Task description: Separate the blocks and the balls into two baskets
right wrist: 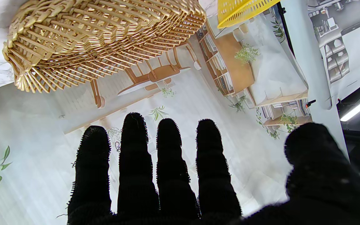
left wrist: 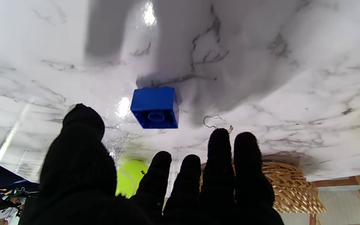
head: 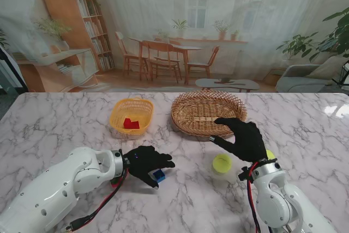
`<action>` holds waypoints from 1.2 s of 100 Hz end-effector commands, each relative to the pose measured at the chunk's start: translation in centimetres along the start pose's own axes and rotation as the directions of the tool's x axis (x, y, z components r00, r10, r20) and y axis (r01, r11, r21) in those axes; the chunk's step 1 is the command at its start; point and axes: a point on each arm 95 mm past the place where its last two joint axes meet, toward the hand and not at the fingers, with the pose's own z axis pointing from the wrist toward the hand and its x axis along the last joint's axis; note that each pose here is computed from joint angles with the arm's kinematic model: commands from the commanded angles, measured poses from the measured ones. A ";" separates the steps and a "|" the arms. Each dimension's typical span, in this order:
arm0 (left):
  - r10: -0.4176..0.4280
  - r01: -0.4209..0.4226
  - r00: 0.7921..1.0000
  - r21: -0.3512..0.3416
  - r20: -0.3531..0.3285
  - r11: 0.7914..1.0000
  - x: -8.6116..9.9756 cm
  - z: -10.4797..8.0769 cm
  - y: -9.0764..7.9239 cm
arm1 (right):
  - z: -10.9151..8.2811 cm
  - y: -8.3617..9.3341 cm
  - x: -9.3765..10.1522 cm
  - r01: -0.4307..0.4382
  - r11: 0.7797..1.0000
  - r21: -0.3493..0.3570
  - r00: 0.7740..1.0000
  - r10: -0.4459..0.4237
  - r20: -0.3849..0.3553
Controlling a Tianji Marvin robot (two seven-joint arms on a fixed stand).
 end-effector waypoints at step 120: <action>0.001 0.005 0.999 -0.105 0.054 0.994 -1.2 1.1 2.2 | -0.3 -0.1 -0.4 0.003 1.000 -0.005 1.000 -0.003 0.009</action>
